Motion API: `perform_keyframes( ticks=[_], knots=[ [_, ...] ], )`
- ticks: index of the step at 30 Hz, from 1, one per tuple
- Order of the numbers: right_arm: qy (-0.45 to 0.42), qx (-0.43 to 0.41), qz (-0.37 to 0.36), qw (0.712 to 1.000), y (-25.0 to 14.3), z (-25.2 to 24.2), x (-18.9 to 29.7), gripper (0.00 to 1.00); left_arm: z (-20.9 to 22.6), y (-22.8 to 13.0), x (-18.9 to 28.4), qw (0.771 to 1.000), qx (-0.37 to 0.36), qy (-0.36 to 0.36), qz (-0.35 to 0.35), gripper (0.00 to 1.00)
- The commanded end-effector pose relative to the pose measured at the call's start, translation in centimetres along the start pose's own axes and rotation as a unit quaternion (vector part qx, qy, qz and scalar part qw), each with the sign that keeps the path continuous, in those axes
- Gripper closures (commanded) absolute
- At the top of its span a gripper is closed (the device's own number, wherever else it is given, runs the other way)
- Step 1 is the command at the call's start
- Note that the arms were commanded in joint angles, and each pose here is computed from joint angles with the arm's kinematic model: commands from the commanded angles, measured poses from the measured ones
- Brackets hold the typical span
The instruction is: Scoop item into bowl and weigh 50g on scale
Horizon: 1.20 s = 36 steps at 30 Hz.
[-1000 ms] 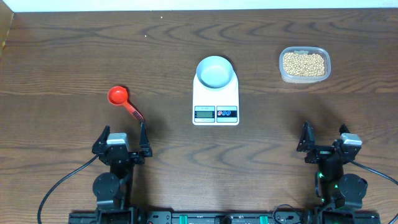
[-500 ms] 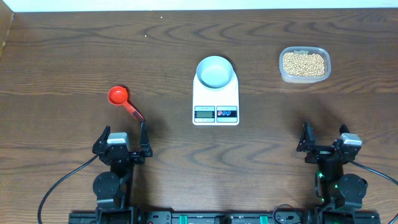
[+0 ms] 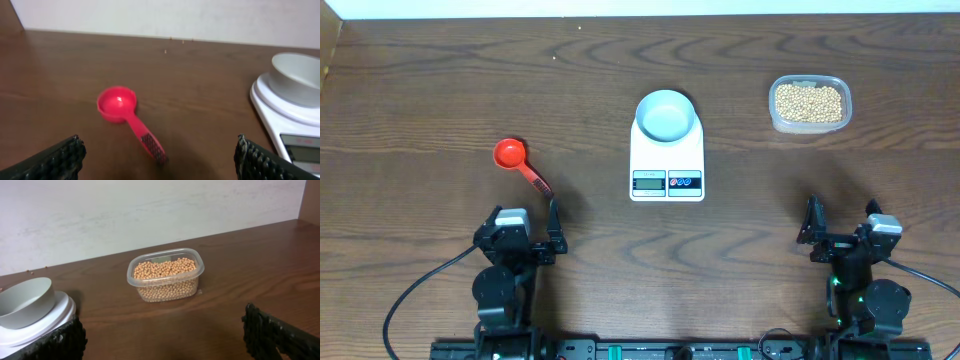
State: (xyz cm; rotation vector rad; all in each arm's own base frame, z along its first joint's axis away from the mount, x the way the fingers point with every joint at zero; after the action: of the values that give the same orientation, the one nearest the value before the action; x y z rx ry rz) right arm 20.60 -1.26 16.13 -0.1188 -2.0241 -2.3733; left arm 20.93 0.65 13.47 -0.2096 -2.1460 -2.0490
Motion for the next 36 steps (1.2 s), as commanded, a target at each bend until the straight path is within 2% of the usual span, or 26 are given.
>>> perform_keyframes(
  ticks=[1, 10, 18, 23, 30, 36],
  knots=[
    [-0.002, 0.000, -0.001, 1.000, -0.1, 0.0, 0.0, 0.01, 0.1, -1.1, -0.3, 0.999, 0.030, 0.001, 0.024, 0.03],
    [-0.002, 0.000, -0.001, 1.000, -0.1, 0.0, 0.0, 0.01, -0.1, 3.8, 0.1, 0.999, 0.037, 0.001, 0.020, 0.02],
    [-0.002, 0.000, -0.001, 1.000, -0.1, 0.0, 0.0, 0.01, -0.2, 8.4, -1.8, 0.994, 0.041, 0.007, 0.105, 0.03],
    [-0.002, 0.000, -0.001, 1.000, -0.1, 0.0, 0.0, 0.01, 0.3, 10.6, -4.2, 0.981, 0.063, 0.022, 0.182, 0.03],
    [-0.002, 0.000, -0.001, 1.000, -0.1, 0.0, 0.0, 0.01, 3.5, 11.6, -7.7, 0.947, 0.122, 0.055, 0.292, 0.03],
    [-0.002, 0.000, -0.001, 1.000, -0.1, 0.0, 0.0, 0.01, 7.2, 9.5, -10.5, 0.927, 0.160, 0.081, 0.329, 0.03]
  ],
)
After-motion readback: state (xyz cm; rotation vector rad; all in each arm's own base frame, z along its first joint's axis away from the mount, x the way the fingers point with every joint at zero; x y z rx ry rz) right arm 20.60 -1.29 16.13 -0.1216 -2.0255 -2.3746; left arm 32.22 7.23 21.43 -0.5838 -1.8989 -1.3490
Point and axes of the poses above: each gripper's point midway between its finger pads, its own x axis back along the fingers, its own z axis along the line the jaws close on, y = z × x, the point moved 4 cm from there along x, back along the fingers
